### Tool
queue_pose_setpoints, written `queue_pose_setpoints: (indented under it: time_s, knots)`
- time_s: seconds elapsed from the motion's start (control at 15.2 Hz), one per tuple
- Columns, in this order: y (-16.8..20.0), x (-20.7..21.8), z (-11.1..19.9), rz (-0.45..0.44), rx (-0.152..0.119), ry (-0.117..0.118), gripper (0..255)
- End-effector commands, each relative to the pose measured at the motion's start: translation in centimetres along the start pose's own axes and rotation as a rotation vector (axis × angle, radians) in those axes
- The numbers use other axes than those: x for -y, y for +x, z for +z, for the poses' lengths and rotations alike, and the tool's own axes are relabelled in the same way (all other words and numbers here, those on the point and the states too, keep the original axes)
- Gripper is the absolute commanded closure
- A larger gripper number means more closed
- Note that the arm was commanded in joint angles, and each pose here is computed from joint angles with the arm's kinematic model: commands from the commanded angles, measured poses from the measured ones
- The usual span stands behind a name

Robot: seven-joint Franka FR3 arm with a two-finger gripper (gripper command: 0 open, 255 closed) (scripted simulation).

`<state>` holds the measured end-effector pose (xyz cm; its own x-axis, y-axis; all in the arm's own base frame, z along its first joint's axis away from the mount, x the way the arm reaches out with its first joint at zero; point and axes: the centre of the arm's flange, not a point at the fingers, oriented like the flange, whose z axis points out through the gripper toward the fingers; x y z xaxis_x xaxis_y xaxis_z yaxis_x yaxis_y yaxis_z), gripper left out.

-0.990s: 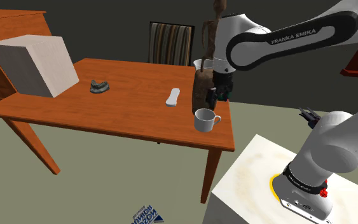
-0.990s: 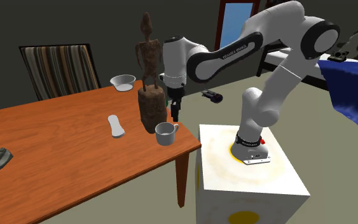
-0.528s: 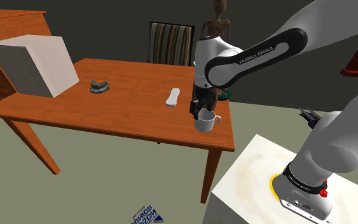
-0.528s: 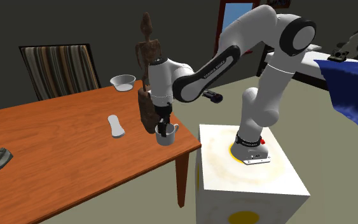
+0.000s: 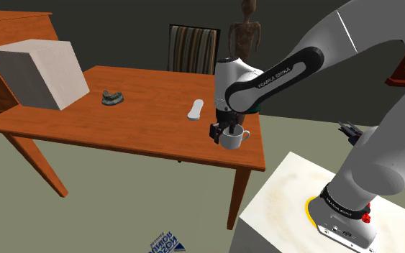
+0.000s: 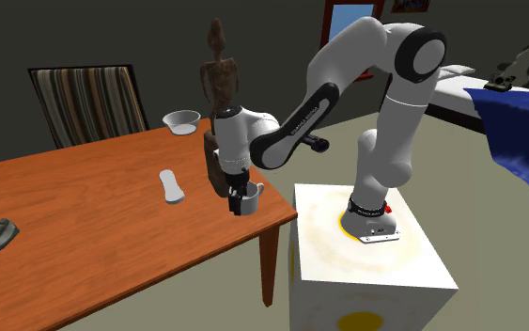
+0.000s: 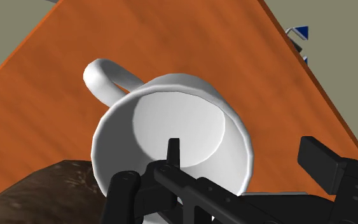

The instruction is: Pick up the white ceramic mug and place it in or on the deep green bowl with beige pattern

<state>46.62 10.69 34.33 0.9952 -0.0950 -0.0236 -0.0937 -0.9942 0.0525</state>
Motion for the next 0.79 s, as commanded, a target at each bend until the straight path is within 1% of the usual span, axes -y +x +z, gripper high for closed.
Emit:
queue_pose_setpoints:
  time_s: [0.0, 0.46, 0.53, 0.73]
  knots:
    - [0.02, -0.03, 0.76, 0.0, -0.001, 0.0, 0]
    - [0.02, -0.03, 0.75, 0.0, -0.001, 0.0, 0]
    - [0.02, -0.03, 0.75, 0.0, -0.001, 0.0, 255]
    - [0.02, -0.03, 0.75, 0.0, -0.001, 0.0, 255]
